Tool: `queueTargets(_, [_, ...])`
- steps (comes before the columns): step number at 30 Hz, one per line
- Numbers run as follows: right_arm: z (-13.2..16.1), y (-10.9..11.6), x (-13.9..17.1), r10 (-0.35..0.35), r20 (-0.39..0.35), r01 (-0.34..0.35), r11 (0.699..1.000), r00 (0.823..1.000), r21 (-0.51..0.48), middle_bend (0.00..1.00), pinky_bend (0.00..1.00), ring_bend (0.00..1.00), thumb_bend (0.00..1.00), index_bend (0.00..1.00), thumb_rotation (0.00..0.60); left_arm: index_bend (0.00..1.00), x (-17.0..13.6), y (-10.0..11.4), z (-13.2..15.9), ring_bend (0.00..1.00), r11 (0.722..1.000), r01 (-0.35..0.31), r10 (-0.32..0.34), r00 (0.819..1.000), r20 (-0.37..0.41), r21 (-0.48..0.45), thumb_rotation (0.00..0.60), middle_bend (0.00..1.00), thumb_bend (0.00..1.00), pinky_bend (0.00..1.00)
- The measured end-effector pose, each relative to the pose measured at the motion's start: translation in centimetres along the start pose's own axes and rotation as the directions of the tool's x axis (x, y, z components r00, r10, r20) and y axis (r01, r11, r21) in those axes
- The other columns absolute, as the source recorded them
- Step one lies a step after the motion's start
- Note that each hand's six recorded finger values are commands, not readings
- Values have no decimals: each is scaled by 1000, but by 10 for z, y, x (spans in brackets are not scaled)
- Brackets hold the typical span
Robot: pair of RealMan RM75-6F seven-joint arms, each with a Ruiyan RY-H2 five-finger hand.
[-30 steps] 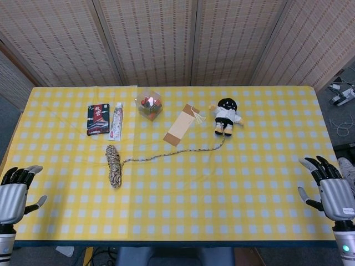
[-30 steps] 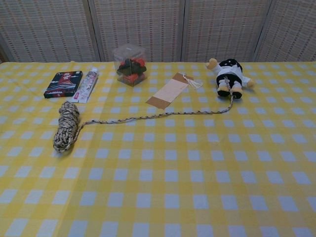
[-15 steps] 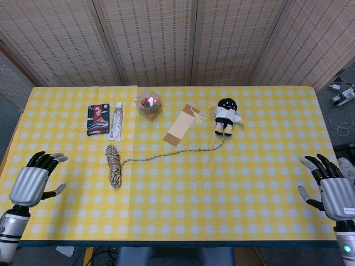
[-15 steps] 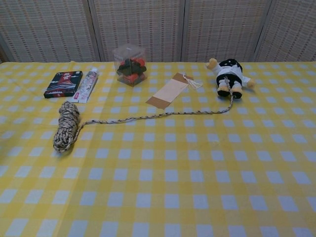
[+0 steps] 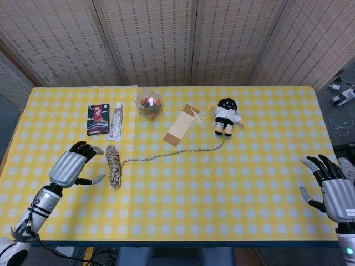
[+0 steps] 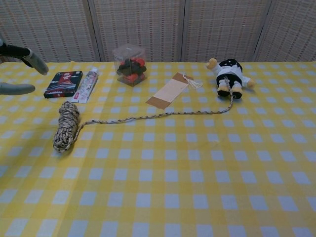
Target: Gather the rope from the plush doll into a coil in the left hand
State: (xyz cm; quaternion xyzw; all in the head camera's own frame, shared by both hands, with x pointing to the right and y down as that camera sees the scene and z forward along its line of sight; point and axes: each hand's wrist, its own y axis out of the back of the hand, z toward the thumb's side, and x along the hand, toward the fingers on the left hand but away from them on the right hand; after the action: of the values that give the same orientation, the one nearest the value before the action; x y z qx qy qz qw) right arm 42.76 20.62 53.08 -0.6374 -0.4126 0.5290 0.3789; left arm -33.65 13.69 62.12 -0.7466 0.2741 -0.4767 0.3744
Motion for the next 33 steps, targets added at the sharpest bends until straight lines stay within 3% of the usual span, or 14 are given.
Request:
queueTargets(6, [-1, 1, 1, -1, 3, 1, 1000, 1000, 1, 163, 159, 69, 284, 177, 600, 358, 32, -17, 9, 170, 997, 78, -77, 996, 36, -8, 89, 293, 239, 68])
queueTargets(10, [-2, 1, 1, -1, 7, 1, 1000, 1000, 0, 163, 159, 69, 284, 177, 600, 357, 50, -30, 11, 151, 992, 122, -122, 992, 41, -5, 51, 293, 239, 55])
queueTargets(21, [-5, 1, 4, -2, 19, 2, 1000, 1000, -4, 163, 159, 69, 284, 177, 600, 359, 79, -59, 4, 135, 980, 194, -194, 981, 2, 54, 45, 293, 239, 44])
queueTargets(33, [-5, 2, 4, -6, 22, 6, 1000, 1000, -3, 163, 159, 69, 284, 177, 600, 370, 88, -79, -19, 135, 966, 239, -232, 970, -76, 103, 43, 322, 240, 44])
